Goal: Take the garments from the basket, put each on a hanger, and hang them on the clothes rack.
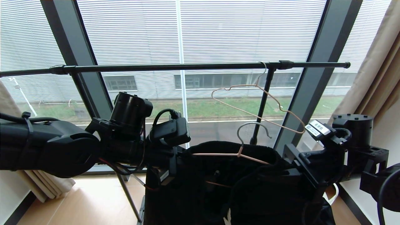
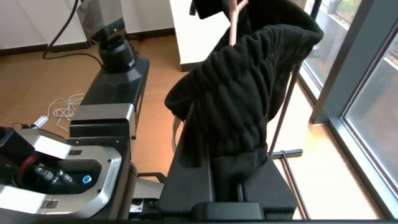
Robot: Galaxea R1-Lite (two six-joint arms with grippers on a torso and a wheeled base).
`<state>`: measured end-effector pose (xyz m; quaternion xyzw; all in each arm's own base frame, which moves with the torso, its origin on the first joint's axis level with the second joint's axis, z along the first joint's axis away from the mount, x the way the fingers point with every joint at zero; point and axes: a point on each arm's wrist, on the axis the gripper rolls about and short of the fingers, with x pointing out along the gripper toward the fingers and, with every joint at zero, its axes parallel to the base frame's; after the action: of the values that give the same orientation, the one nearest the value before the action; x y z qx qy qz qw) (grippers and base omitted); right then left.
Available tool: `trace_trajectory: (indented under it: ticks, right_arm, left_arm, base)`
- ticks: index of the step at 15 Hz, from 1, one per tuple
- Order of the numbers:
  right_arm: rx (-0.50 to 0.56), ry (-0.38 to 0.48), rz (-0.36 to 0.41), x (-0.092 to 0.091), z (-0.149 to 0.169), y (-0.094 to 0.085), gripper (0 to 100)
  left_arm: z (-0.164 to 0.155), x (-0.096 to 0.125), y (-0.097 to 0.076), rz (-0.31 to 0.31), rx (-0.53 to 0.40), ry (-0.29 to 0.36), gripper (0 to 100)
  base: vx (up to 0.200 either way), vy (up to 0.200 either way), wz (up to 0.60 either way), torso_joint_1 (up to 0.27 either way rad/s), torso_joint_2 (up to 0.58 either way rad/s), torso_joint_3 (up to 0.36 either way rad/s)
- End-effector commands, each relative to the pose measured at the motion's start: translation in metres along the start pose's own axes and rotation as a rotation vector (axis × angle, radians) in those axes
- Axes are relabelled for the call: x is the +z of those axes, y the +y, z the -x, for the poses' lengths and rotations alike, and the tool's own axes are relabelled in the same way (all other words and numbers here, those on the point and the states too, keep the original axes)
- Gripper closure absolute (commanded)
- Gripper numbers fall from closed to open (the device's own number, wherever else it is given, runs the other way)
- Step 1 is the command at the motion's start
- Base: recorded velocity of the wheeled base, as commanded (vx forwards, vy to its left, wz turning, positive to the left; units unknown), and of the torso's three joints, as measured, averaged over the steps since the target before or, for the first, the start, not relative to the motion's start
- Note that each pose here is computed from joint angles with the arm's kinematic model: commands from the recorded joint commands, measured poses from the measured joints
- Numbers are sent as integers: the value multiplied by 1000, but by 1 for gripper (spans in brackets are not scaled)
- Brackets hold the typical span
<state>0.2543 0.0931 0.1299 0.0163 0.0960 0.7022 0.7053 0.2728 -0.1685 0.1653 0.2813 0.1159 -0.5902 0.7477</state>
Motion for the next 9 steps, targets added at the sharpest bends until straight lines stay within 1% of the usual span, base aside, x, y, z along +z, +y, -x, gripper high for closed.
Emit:
trace_trajectory:
  ticks: [1, 3, 5, 6, 7, 9]
  right_arm:
    - [-6, 2, -3, -1, 0, 0, 0]
    - [-12, 3, 1, -1, 1, -1, 0]
    - [-33, -6, 29, 0, 6, -3, 0]
    - [-33, -6, 29, 0, 6, -3, 0]
    - [-75, -24, 72, 5, 16, -7, 0]
    - [-117, -31, 92, 8, 24, -9, 0]
  left_arm:
    - [1, 2, 1, -2, 7, -4, 100]
    - [3, 3, 3, 6, 17, -8, 100]
    - [9, 9, 7, -3, 40, -24, 100]
    - [9, 9, 7, -3, 40, -24, 100]
    - [19, 7, 13, 6, 75, -24, 100]
    - [27, 8, 15, 40, 98, -32, 100]
  base:
    - [0, 0, 0, 0, 0, 0]
    - [0, 0, 0, 0, 0, 0]
    - [0, 0, 0, 0, 0, 0]
    - [0, 0, 0, 0, 0, 0]
    - [0, 0, 0, 0, 0, 0]
    - [0, 0, 0, 0, 0, 0]
